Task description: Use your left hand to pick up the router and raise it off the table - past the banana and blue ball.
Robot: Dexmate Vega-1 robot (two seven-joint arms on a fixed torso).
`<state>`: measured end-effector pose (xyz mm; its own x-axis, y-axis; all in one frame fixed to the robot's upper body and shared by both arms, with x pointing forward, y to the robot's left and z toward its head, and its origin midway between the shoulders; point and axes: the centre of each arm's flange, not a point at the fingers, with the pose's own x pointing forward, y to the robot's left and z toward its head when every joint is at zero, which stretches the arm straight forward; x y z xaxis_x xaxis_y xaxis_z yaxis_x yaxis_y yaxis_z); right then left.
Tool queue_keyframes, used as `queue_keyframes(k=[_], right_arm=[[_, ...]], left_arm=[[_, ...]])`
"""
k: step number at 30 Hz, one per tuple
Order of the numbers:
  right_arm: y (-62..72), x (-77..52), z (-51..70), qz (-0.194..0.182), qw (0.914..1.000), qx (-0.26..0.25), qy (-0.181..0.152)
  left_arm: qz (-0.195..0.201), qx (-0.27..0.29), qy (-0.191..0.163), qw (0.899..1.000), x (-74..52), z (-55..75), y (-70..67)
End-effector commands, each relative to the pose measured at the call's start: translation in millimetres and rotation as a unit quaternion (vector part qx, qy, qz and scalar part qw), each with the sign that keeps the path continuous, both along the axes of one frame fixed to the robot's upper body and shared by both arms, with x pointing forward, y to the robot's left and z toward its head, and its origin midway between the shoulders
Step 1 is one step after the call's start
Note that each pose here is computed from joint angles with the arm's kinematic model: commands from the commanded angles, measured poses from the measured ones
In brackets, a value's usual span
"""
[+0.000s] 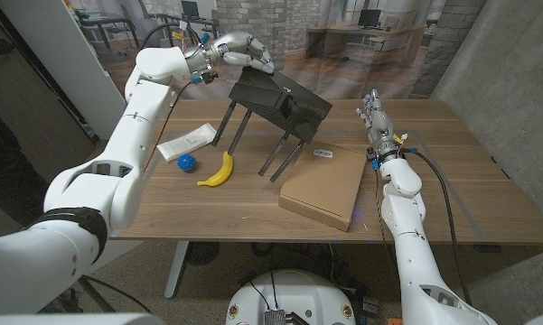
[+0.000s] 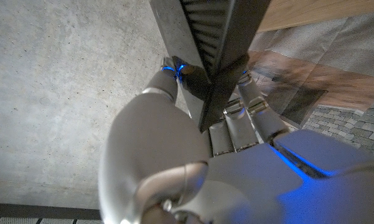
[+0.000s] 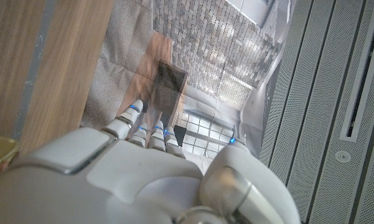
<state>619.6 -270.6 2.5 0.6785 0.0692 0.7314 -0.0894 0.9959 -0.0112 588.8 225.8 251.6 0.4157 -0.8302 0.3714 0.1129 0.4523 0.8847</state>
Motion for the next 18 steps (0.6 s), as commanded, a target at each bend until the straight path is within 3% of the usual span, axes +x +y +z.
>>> queue_keyframes(k=[1, 18], right_arm=[[4.4, -3.9, 4.4, -0.009, 0.9999, -0.009, -0.003], [17.9, -15.3, -2.7, -0.019, 0.9998, -0.008, -0.002]], left_arm=[[-0.008, -0.032, -0.016, 0.999, -0.9, 1.8, 7.6], [-0.014, -0.042, -0.036, 0.998, -8.4, 4.1, 16.6]])
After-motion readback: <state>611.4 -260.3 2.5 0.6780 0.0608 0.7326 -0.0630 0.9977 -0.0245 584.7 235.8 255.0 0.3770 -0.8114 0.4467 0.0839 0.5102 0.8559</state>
